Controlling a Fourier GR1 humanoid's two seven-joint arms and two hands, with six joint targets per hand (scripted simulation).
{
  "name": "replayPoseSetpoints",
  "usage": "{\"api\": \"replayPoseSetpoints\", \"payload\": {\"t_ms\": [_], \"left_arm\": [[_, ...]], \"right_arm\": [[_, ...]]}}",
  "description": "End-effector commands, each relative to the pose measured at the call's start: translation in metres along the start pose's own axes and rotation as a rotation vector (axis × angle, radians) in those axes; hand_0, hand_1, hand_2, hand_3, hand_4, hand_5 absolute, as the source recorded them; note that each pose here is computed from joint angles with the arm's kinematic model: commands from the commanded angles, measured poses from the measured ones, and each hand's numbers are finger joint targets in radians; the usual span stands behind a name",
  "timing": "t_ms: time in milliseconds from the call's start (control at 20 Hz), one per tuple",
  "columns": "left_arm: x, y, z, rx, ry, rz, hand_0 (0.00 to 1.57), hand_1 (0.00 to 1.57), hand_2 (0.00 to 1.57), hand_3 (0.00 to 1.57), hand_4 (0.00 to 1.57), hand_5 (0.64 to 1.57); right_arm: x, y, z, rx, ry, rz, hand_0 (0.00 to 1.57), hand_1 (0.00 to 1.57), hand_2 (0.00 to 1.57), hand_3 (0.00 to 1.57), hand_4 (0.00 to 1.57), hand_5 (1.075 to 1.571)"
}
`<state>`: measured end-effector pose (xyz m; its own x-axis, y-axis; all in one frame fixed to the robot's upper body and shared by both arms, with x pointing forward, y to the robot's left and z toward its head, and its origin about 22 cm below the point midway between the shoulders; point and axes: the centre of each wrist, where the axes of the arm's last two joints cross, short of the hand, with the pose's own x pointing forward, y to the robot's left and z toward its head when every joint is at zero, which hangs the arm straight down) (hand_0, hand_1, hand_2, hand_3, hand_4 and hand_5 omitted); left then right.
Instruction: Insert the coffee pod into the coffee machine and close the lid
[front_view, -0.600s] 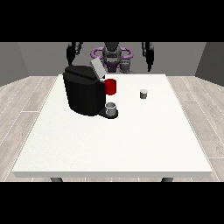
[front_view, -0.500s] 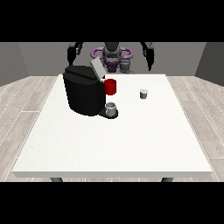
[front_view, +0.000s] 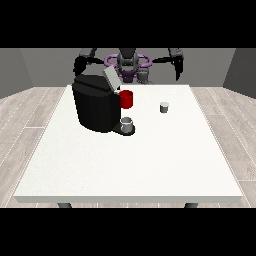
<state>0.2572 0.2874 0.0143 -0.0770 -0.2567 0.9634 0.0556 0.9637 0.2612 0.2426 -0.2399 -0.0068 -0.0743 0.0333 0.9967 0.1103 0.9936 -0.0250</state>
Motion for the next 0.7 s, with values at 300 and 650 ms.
{"api": "replayPoseSetpoints", "payload": {"t_ms": [300,650], "left_arm": [[-0.012,0.054,-0.040,-0.008,0.090,-0.099,0.00,0.00,0.00,0.00,0.00,1.571],[-0.029,0.064,-0.061,0.035,0.172,-0.126,0.00,0.00,0.00,0.00,0.00,1.571]], "right_arm": [[0.031,0.011,-0.013,0.025,-0.099,-0.015,0.00,0.00,0.00,0.00,0.17,1.571],[0.048,0.020,-0.022,0.079,-0.127,-0.035,0.00,0.00,0.00,0.00,0.23,1.571]]}}
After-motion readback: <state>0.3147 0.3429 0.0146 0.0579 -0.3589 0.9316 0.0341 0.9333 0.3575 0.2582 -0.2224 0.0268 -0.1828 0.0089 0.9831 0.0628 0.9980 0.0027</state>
